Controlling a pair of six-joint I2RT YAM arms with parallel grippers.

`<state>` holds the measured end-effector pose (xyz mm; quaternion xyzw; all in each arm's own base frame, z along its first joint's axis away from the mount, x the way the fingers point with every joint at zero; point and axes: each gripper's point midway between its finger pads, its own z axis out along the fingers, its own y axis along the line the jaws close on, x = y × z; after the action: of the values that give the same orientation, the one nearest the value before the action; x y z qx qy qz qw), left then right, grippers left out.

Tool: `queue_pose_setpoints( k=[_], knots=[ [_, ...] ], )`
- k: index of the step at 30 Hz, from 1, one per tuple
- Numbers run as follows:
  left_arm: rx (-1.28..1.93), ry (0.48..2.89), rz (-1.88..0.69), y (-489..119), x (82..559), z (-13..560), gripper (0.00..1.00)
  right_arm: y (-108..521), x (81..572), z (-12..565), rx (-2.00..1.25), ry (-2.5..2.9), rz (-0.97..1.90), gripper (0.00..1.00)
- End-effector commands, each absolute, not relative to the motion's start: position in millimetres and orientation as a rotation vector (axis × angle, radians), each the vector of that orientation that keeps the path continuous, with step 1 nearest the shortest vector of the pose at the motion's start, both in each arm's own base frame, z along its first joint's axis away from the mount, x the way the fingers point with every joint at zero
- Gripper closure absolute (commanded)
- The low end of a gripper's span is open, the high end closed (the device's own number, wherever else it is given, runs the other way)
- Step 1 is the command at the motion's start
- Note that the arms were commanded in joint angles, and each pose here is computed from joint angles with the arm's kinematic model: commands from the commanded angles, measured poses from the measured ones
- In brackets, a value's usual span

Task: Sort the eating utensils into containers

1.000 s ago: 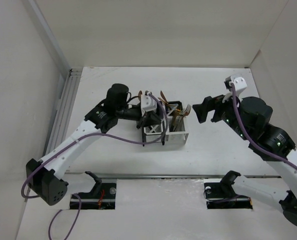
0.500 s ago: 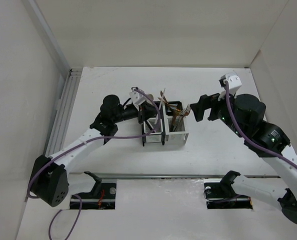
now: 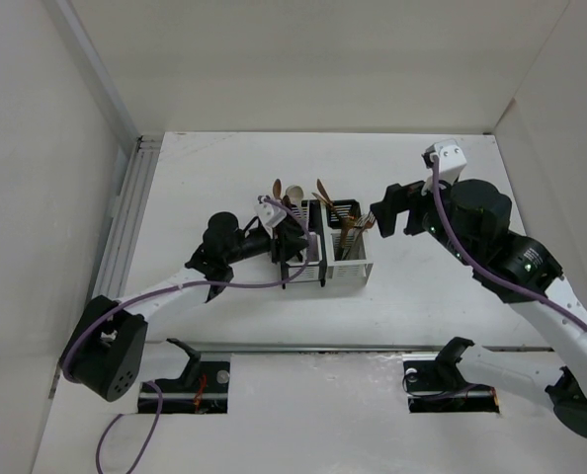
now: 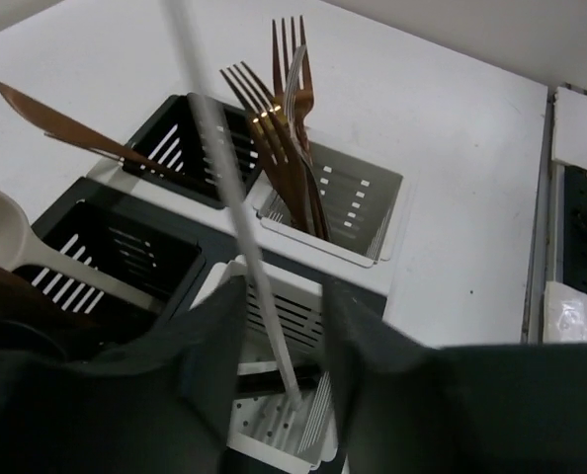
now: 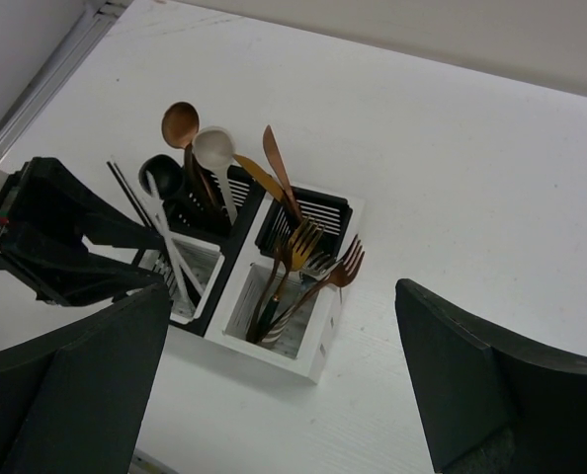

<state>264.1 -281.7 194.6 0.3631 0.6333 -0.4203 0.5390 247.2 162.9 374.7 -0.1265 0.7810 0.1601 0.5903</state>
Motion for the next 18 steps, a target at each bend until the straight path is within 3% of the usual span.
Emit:
queue_pose_setpoints(
  k=[1,2,5,10,14,18],
  knots=[
    [0.806,1.425,-0.972,-278,270,218,0.63,161,249,397,-0.255,1.763,0.396,0.00],
    [0.777,1.467,-0.962,-276,273,212,0.51,162,250,392,-0.262,1.780,0.388,0.00],
    [0.746,1.469,-0.947,-272,279,225,0.41,165,251,390,-0.272,1.789,0.391,0.00],
    [0.655,1.518,-0.954,-253,287,263,0.00,170,254,384,-0.286,1.806,0.391,0.00],
    [0.484,1.608,-0.843,-227,308,293,0.00,169,276,356,-0.275,1.906,0.345,0.00],
    [0.141,1.678,-0.575,-162,342,317,0.00,156,315,333,-0.193,2.023,0.292,0.00]
  ],
)
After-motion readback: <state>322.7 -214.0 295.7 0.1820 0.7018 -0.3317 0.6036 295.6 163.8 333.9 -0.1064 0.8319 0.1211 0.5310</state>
